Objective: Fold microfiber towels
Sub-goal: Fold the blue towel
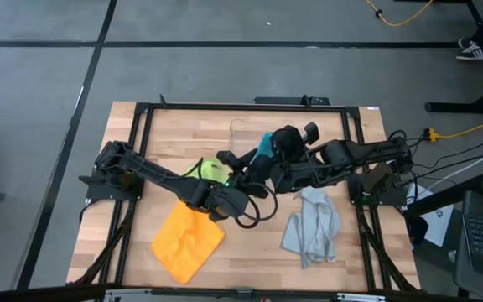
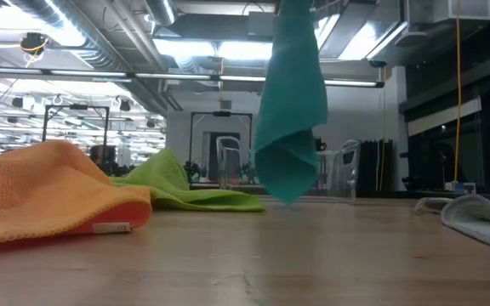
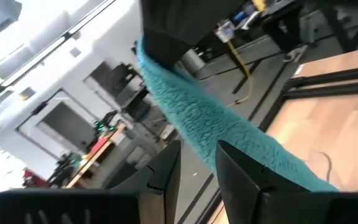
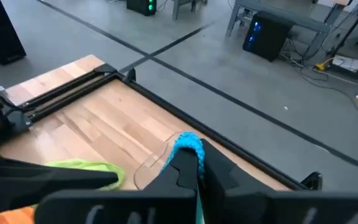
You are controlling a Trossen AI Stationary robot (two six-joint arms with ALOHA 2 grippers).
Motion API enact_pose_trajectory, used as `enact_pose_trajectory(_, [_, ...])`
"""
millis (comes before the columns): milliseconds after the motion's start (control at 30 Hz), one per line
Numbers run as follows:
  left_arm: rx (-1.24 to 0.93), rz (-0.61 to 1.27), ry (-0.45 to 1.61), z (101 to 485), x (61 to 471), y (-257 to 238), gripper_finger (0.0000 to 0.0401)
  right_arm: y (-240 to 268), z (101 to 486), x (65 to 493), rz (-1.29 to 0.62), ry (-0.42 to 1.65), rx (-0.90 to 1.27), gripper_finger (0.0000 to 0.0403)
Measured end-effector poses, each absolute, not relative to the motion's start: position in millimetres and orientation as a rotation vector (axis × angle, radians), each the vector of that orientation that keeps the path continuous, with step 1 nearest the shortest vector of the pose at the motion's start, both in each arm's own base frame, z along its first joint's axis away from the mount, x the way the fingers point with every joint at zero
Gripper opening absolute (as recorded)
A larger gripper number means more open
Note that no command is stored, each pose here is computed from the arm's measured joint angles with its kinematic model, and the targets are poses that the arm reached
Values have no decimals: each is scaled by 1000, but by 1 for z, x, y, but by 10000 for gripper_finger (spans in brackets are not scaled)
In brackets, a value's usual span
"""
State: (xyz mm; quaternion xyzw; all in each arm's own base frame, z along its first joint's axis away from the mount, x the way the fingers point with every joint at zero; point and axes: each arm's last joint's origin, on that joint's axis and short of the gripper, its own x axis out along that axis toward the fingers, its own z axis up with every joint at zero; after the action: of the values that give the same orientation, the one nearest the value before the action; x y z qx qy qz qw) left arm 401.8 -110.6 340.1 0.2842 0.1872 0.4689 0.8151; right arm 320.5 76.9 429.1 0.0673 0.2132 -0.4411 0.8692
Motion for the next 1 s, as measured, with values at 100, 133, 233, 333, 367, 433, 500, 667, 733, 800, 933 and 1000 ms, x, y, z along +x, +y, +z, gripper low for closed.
enact_pose_trajectory(100, [588, 983, 390, 340, 405, -104, 93, 76, 430, 319, -926, 450, 129, 0])
enact_pose_trajectory(133, [579, 975, 384, 340, 405, -103, 93, 76, 430, 319, -926, 450, 126, 0])
enact_pose_trajectory(233, [566, 953, 372, 340, 407, -101, 93, 75, 430, 318, -929, 459, 117, 0])
enact_pose_trajectory(333, [575, 935, 377, 339, 407, -102, 93, 75, 429, 317, -907, 504, 66, 0])
enact_pose_trajectory(367, [584, 929, 383, 338, 407, -104, 93, 75, 428, 316, -892, 536, 33, 0])
enact_pose_trajectory(433, [598, 923, 394, 336, 406, -107, 93, 75, 425, 314, -850, 621, -26, 0])
enact_pose_trajectory(500, [602, 938, 397, 336, 404, -111, 93, 76, 421, 312, -795, 709, -74, 0])
enact_pose_trajectory(667, [619, 974, 413, 334, 398, -120, 93, 81, 409, 312, -675, 861, -131, 0])
enact_pose_trajectory(733, [622, 969, 418, 331, 395, -126, 93, 85, 398, 312, -636, 924, -174, 0])
enact_pose_trajectory(800, [623, 954, 421, 327, 391, -134, 93, 89, 384, 313, -594, 994, -220, 0])
enact_pose_trajectory(933, [599, 884, 417, 319, 381, -150, 93, 98, 353, 311, -585, 1089, -279, 0])
enact_pose_trajectory(1000, [572, 825, 425, 313, 376, -158, 93, 102, 338, 309, -596, 1117, -321, 0])
